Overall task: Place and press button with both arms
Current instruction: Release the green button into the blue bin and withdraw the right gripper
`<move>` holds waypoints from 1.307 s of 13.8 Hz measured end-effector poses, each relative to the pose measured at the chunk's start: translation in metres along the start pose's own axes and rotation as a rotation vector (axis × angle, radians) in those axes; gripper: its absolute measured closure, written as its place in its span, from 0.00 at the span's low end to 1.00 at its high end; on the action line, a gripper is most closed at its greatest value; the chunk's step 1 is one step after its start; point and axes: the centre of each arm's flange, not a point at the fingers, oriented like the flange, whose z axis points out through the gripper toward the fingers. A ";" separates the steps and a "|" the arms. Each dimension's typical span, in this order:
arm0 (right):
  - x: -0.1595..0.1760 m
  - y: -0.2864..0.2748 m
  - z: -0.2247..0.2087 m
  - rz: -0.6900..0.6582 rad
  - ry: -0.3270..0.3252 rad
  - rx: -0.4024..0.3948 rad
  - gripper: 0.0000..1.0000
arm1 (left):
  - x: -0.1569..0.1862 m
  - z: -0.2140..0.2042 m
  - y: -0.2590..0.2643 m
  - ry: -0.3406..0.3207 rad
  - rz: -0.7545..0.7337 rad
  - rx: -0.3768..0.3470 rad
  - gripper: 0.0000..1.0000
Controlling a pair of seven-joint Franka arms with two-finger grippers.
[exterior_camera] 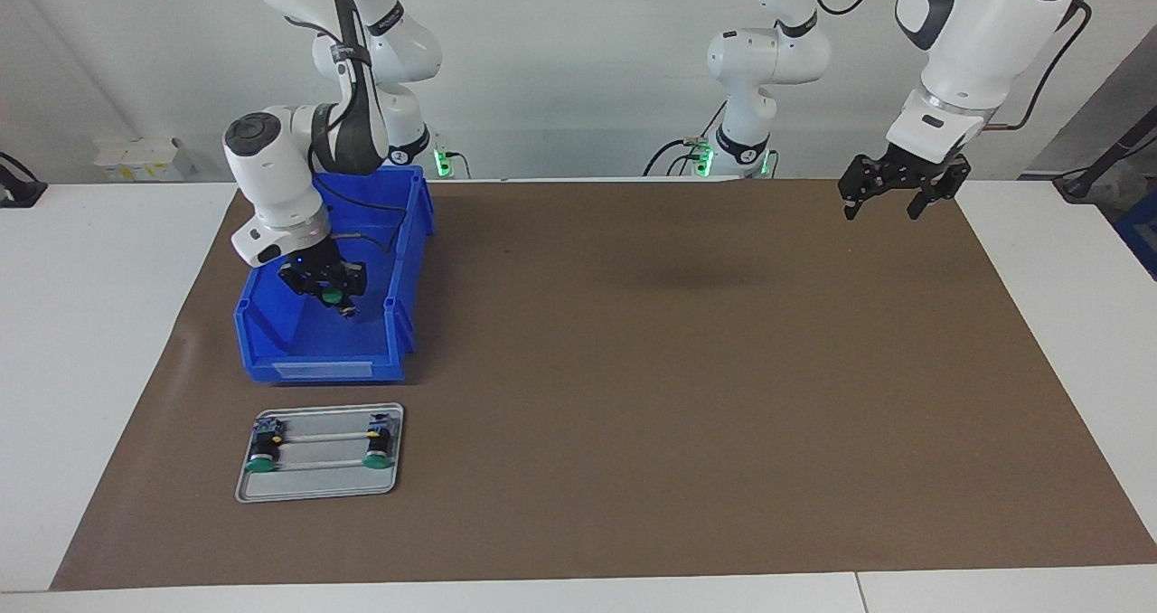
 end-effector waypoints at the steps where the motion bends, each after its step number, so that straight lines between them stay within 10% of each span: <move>1: -0.001 0.000 0.001 0.000 -0.001 0.000 0.66 | -0.001 0.000 0.000 -0.003 -0.001 -0.001 0.01; 7: 0.024 -0.003 -0.055 -0.003 0.070 0.005 0.02 | 0.000 -0.014 0.001 0.007 -0.003 -0.002 0.02; 18: 0.064 0.005 -0.289 0.097 -0.066 -0.009 0.00 | 0.048 0.002 0.002 -0.055 -0.007 -0.012 0.00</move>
